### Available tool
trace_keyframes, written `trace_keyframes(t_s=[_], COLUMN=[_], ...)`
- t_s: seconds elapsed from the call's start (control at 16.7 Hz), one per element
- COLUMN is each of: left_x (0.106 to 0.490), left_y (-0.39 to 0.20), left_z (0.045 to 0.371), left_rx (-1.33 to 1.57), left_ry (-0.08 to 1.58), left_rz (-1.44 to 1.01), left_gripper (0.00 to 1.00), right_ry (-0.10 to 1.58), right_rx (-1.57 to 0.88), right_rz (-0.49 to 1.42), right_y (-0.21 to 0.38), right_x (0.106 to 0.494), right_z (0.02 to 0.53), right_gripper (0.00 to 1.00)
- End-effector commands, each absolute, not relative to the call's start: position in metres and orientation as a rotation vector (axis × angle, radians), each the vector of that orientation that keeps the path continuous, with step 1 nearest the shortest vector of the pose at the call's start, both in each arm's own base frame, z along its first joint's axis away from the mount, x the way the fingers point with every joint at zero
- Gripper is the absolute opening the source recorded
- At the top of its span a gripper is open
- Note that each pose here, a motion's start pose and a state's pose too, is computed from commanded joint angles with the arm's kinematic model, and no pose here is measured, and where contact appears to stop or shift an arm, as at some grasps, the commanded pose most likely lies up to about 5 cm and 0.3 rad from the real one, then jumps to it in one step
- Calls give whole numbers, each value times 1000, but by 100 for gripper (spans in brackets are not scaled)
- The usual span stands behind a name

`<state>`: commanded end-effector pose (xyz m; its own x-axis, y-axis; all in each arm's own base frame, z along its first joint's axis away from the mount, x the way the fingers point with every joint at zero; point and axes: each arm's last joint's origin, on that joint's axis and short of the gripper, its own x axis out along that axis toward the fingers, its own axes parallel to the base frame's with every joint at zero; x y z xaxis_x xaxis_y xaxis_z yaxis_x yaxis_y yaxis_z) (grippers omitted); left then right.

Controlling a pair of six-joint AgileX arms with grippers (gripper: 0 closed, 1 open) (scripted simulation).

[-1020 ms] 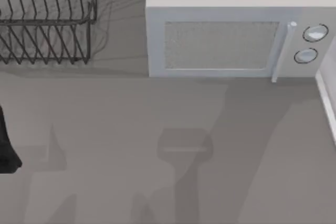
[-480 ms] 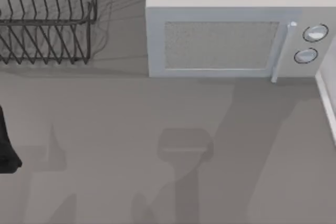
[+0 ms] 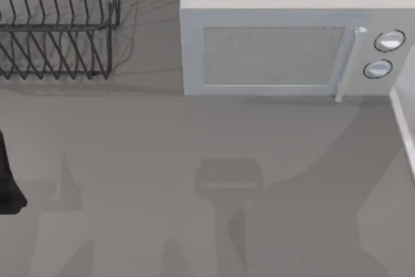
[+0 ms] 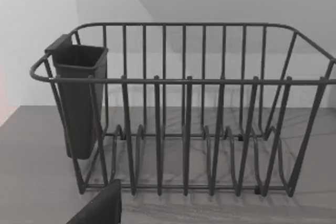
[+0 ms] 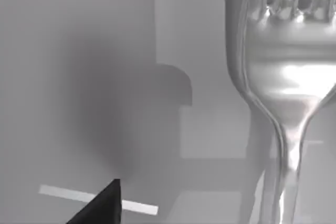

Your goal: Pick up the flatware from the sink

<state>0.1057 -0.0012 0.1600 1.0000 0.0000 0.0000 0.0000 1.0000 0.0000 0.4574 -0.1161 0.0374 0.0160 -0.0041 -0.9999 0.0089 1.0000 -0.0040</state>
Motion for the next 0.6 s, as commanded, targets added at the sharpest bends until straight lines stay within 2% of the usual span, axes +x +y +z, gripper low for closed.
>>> trace_keyframes(t_s=[0.18, 0.42, 0.6], left_x=[106, 106, 106], left_y=[-1, -1, -1], left_z=[160, 160, 160], left_rx=[0, 0, 0], left_ry=[0, 0, 0], left_rz=[0, 0, 0], left_gripper=[100, 100, 100], right_ry=[1570, 1571, 1571], right_rx=[8, 8, 8], right_rz=[-8, -8, -8], right_y=[-115, -115, -115], right_x=[452, 452, 452], right_z=[12, 11, 11], right_gripper=[100, 100, 77])
